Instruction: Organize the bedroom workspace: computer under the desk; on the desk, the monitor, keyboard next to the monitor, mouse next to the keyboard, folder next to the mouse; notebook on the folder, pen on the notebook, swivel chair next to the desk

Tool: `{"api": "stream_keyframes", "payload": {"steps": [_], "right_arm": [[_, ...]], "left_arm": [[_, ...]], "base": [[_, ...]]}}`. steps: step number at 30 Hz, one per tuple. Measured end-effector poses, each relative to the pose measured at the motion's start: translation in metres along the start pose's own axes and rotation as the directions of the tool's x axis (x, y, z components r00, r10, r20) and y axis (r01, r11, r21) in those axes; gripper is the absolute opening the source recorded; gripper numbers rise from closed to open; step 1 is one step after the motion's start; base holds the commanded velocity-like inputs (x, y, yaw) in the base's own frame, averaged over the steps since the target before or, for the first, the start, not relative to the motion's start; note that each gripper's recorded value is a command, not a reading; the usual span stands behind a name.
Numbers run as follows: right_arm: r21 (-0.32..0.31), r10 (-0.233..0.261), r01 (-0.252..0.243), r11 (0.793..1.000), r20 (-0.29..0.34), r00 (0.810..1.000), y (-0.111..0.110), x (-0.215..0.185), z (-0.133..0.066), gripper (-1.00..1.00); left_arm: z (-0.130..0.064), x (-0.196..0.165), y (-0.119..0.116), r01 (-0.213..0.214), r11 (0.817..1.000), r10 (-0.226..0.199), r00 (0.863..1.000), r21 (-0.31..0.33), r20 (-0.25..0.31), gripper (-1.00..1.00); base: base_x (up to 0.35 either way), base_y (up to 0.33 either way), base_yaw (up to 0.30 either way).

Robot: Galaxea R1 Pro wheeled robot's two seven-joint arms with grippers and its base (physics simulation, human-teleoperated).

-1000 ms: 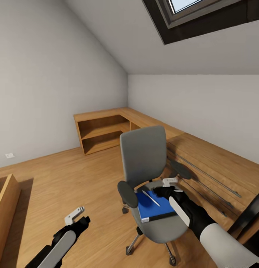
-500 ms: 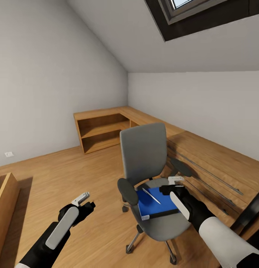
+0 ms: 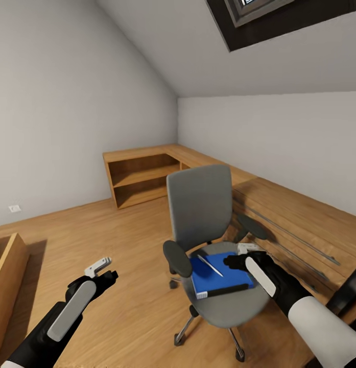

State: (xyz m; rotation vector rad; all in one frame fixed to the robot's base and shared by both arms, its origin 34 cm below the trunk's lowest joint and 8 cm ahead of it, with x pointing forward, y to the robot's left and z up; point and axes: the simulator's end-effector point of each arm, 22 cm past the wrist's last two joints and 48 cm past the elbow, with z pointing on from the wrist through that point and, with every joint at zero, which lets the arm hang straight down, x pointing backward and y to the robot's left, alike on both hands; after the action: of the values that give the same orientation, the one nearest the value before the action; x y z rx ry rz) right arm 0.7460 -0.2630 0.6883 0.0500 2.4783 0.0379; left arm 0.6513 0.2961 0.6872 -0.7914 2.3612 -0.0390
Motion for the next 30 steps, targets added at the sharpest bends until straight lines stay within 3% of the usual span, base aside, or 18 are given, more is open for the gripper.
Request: {"api": "stream_keyframes", "payload": {"steps": [6, 24, 27, 30], "right_arm": [[-0.008, 0.005, -0.005, 1.0, -0.008, 1.0, 0.001, 0.01, 0.008, 1.0], [-0.058, -0.004, 0.004, 0.998, -0.009, 1.0, 0.008, 0.037, 0.033, 1.0], [-0.126, -0.007, 0.006, 0.992, -0.004, 1.0, 0.009, 0.035, 0.031, 1.0], [-0.155, -0.007, 0.006, 0.988, -0.003, 1.0, 0.011, 0.035, 0.03, 1.0]], "left_arm": [[0.008, 0.01, 0.0, -0.007, 1.0, 0.007, 1.0, 0.005, -0.002, 1.0], [0.031, 0.039, 0.002, -0.033, 0.999, 0.034, 0.999, 0.019, -0.008, 1.0], [0.031, 0.04, 0.002, -0.034, 0.999, 0.034, 0.999, 0.02, -0.008, 1.0], [0.032, 0.04, 0.002, -0.034, 0.999, 0.034, 0.999, 0.02, -0.01, 1.0]], "base": [[0.0, 0.0, 0.128], [0.0, 0.0, 0.004], [0.0, 0.0, 0.0], [0.0, 0.0, 0.0]]}}
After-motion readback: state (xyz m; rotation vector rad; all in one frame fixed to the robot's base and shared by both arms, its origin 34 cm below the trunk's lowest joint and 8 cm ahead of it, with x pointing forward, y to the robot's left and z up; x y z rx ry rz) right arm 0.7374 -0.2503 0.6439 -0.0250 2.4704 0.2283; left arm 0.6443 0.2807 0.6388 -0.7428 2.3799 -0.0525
